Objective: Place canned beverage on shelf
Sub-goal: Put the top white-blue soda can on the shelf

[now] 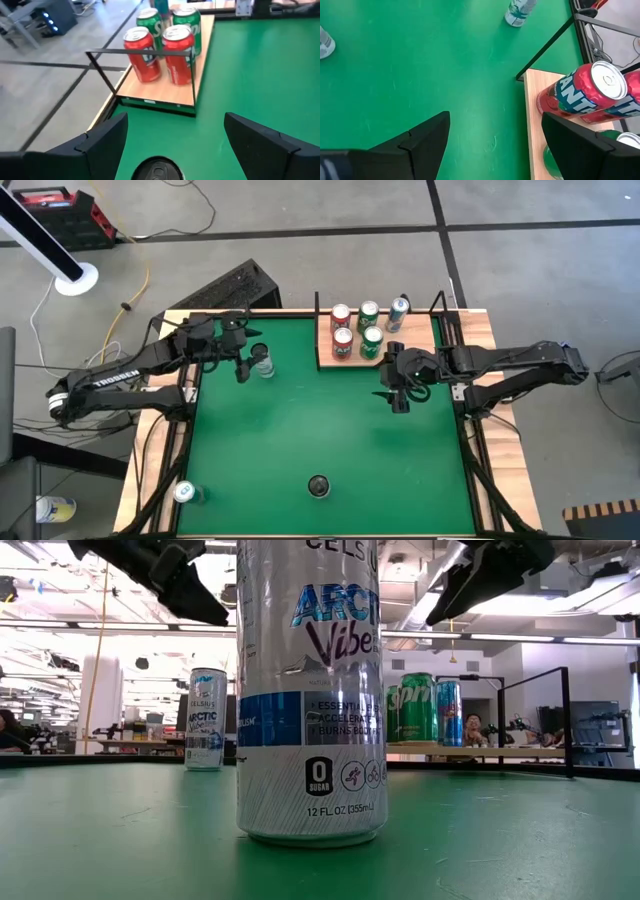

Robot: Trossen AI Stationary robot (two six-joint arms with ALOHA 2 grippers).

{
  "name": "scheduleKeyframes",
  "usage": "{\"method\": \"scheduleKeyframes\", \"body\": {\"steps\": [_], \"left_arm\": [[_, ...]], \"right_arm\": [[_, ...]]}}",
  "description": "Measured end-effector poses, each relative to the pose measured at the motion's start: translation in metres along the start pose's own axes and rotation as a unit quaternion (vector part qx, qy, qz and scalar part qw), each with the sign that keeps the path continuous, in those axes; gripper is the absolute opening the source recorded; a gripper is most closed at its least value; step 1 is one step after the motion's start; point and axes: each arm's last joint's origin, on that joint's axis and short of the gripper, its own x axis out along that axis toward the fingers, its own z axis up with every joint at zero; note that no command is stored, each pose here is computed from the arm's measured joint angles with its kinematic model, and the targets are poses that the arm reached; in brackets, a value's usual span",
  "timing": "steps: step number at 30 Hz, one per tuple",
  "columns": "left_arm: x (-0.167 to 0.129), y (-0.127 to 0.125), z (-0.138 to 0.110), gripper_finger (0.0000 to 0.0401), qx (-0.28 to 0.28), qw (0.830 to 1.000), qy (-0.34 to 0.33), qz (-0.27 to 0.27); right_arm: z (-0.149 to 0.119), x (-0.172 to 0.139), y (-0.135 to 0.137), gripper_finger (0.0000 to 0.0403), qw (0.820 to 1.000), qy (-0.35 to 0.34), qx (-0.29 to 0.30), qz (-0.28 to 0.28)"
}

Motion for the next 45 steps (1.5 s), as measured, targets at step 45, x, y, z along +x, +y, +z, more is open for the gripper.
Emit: {"method": "scheduleKeyframes", "body": {"steps": [45], "left_arm": [[0.004, 0.016, -0.012, 0.0316, -0.017, 0.999, 0.04, -0.017]], "right_arm": [[-0.011, -0.042, -0.014, 0.034, 0.998, -0.038, 0.05, -0.023]]}}
